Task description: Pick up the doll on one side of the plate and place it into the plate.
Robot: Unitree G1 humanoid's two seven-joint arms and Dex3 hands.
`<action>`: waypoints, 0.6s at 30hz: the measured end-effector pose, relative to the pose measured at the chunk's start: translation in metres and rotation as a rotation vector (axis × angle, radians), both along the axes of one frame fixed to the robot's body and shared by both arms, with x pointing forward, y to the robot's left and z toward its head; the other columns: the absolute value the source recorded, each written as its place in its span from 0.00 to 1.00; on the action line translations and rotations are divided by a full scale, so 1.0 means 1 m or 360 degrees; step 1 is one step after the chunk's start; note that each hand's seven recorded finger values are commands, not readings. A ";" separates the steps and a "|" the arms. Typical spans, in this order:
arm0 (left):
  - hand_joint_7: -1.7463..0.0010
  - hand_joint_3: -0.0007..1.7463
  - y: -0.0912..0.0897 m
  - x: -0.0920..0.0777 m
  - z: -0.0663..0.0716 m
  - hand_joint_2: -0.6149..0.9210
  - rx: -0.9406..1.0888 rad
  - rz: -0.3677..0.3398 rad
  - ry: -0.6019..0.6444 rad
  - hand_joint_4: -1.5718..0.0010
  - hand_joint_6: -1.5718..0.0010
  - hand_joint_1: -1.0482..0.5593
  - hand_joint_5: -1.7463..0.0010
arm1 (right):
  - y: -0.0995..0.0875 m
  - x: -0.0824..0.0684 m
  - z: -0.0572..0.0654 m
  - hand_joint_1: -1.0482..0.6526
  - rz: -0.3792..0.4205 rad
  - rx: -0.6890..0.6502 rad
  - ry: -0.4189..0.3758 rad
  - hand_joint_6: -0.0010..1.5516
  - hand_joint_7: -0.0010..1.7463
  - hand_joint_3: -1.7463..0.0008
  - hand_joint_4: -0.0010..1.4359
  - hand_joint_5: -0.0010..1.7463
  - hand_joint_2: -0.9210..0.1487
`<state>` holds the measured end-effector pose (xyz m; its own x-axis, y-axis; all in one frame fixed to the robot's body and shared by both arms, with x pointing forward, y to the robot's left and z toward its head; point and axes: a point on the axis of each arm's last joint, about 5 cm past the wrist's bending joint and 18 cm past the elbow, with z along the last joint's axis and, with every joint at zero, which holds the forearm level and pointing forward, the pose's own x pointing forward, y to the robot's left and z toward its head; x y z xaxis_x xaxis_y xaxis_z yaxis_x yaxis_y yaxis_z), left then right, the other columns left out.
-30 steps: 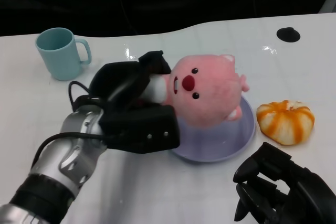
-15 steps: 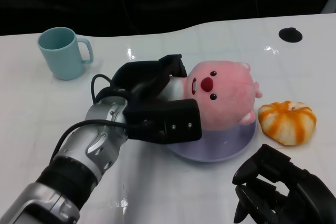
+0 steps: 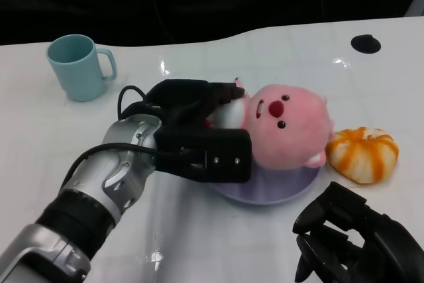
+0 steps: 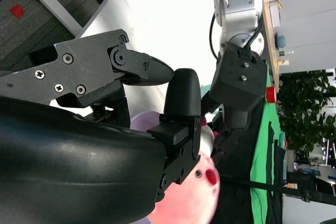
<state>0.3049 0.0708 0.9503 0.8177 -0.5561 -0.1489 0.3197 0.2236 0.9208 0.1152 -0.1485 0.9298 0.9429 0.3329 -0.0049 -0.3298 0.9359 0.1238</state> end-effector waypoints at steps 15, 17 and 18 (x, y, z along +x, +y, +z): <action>0.99 0.31 0.005 -0.003 0.019 1.00 0.0193 -0.0124 -0.0021 0.97 0.91 0.07 0.88 | 0.002 -0.002 0.000 0.42 -0.0014 0.0001 0.0007 0.31 0.93 0.62 0.41 1.00 0.05; 0.99 0.30 0.007 -0.003 0.021 1.00 0.0175 -0.0136 -0.0032 0.96 0.89 0.09 0.87 | 0.002 -0.001 0.001 0.42 -0.0016 0.0004 -0.0002 0.31 0.93 0.62 0.41 1.00 0.06; 0.98 0.28 0.008 -0.003 0.022 1.00 0.0154 -0.0146 -0.0035 0.94 0.88 0.10 0.86 | 0.003 0.000 0.001 0.42 -0.0015 0.0005 -0.0007 0.31 0.93 0.62 0.40 1.00 0.06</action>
<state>0.3018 0.0787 0.9725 0.7678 -0.6125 -0.1880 0.3140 0.1040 0.9437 0.1148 -0.1459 0.9308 0.9461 0.3240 0.0002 -0.3215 0.9386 0.1251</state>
